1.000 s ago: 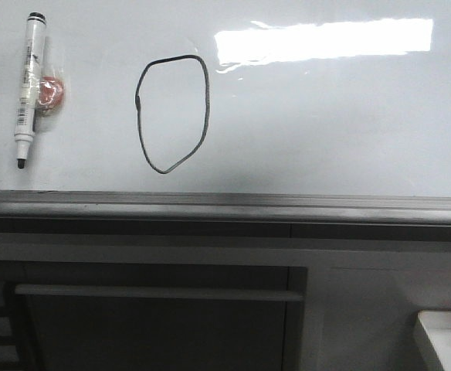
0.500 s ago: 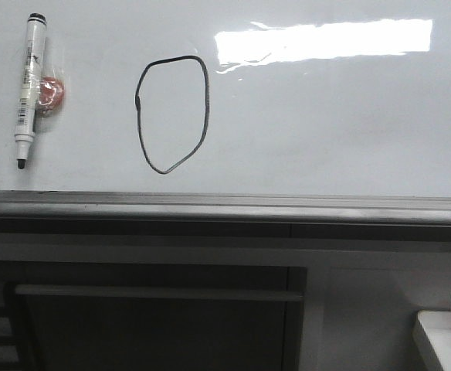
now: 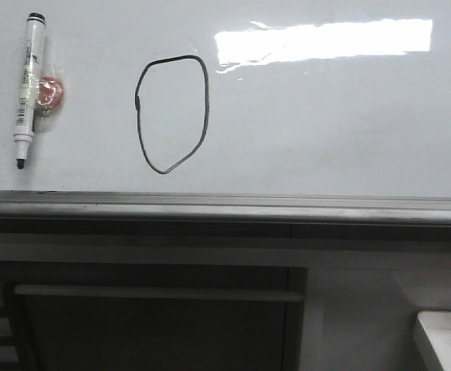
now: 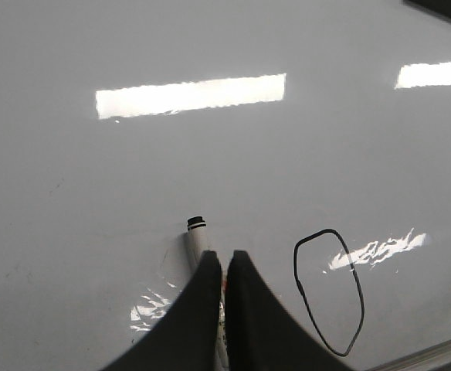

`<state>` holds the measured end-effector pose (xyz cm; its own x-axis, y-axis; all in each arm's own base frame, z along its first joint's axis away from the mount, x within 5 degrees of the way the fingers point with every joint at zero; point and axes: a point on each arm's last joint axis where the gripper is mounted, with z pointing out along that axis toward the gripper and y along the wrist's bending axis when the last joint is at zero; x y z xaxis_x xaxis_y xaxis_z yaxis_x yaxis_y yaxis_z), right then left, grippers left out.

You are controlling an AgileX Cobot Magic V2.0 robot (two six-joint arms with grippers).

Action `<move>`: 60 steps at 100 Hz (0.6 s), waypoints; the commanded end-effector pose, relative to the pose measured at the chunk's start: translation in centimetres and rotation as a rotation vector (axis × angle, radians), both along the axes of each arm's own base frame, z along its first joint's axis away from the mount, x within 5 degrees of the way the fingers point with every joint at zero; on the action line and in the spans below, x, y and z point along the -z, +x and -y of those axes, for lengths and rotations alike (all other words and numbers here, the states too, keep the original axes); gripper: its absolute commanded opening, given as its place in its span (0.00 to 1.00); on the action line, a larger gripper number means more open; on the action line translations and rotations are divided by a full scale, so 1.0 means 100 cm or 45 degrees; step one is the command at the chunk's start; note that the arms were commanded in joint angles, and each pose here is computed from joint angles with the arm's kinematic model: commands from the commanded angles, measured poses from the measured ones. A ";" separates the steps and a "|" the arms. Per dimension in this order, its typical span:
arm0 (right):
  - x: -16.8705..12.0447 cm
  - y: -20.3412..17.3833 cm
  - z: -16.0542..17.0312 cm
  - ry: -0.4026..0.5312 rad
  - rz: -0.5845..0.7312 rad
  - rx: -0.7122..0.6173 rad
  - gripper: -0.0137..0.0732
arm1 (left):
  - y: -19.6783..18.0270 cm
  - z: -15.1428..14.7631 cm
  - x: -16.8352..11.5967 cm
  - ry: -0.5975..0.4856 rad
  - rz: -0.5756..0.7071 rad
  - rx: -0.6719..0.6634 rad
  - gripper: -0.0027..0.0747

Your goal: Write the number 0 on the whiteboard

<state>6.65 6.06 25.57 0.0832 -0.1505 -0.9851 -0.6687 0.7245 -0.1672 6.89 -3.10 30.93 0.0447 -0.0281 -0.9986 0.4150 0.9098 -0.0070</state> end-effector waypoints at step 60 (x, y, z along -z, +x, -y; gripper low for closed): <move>-0.016 0.002 0.002 0.091 0.106 0.047 0.09 | -0.001 0.001 -0.014 -0.049 0.106 0.019 0.01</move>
